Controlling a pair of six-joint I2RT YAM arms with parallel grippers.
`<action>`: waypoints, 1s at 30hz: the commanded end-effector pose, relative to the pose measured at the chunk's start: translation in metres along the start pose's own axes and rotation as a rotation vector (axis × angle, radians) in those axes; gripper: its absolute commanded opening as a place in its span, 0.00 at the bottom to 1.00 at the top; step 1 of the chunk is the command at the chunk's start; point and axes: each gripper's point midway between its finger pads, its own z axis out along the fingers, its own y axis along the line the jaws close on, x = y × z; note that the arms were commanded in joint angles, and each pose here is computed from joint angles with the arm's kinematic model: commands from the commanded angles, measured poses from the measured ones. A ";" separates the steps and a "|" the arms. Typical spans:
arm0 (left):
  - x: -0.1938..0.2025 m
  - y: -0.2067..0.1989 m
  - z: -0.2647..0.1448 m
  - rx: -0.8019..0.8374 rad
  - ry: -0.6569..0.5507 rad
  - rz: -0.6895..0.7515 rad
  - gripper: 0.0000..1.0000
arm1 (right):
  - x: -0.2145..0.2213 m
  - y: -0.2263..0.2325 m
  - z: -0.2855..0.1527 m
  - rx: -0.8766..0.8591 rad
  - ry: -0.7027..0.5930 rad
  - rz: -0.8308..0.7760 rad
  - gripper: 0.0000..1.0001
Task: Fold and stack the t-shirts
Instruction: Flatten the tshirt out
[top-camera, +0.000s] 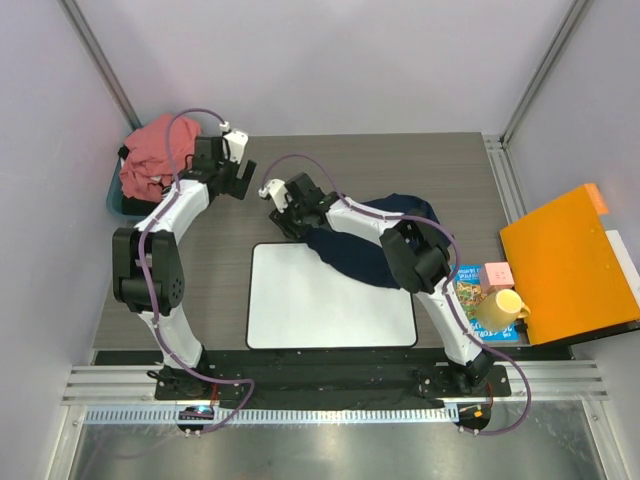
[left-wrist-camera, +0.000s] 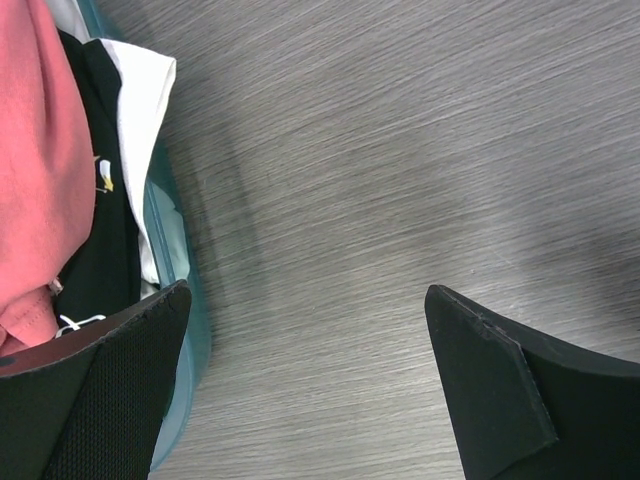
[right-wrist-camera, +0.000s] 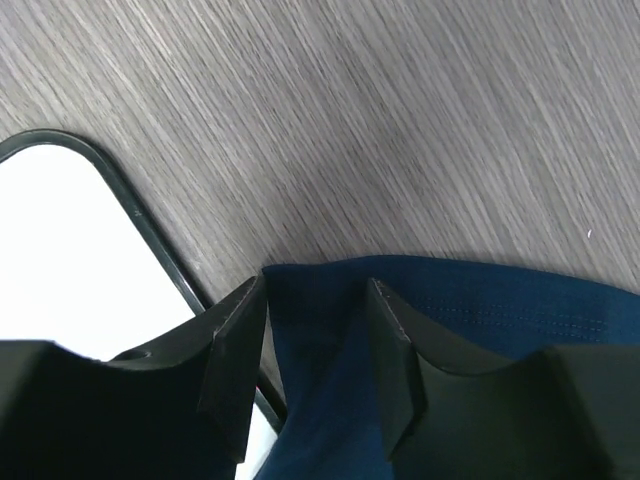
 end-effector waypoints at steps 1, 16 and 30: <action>-0.024 0.013 -0.010 -0.025 -0.092 -0.035 1.00 | 0.009 -0.001 -0.012 0.016 0.032 -0.046 0.49; -0.010 -0.018 0.014 0.144 -0.100 0.001 0.96 | -0.119 -0.091 -0.154 0.268 -0.159 -0.398 0.01; -0.068 -0.129 0.051 0.705 -0.207 0.098 1.00 | -0.233 -0.156 -0.435 0.850 -0.330 -0.843 0.01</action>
